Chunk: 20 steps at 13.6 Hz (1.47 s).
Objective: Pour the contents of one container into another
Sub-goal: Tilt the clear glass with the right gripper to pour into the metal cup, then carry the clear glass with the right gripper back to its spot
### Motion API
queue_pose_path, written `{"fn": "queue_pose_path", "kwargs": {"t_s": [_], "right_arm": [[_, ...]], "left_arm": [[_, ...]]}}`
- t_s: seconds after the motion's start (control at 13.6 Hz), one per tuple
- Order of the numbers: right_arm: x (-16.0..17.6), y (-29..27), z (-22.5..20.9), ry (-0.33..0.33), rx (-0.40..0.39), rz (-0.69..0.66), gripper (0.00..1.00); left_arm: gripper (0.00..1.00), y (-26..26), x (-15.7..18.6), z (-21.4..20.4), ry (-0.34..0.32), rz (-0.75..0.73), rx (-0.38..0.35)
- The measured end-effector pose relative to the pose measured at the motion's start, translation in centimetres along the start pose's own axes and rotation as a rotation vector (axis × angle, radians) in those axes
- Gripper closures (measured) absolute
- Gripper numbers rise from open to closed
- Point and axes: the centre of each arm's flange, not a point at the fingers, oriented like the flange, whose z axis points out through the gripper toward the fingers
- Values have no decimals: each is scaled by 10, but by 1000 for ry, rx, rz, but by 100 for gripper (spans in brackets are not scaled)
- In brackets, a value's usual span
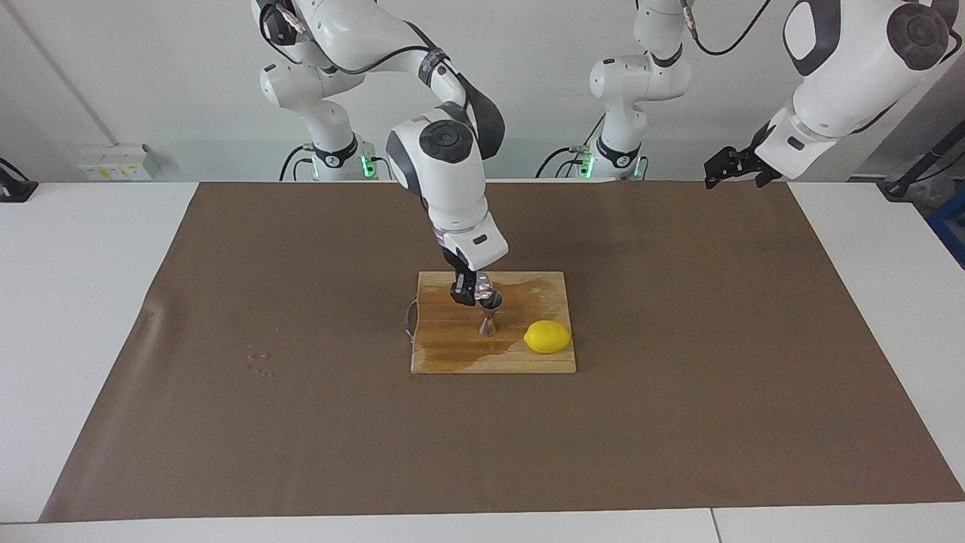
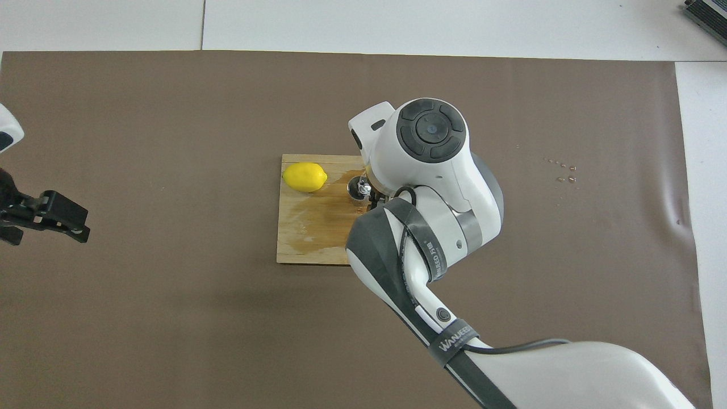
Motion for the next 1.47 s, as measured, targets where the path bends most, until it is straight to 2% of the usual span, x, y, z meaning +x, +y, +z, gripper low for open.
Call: {"fn": "queue_pose_path", "kwargs": {"t_s": [0.81, 1.1, 1.25, 1.47], "right_arm": [[8, -8, 8, -28, -11, 2, 52], [-1, 2, 8, -27, -11, 23, 52], [-10, 10, 7, -7, 7, 54, 52], [-18, 22, 2, 87, 70, 81, 52]], "left_arm": [[0, 0, 0, 0, 0, 0, 0], [0, 0, 0, 0, 0, 0, 0], [0, 0, 0, 0, 0, 0, 0], [0, 0, 0, 0, 0, 0, 0]]}}
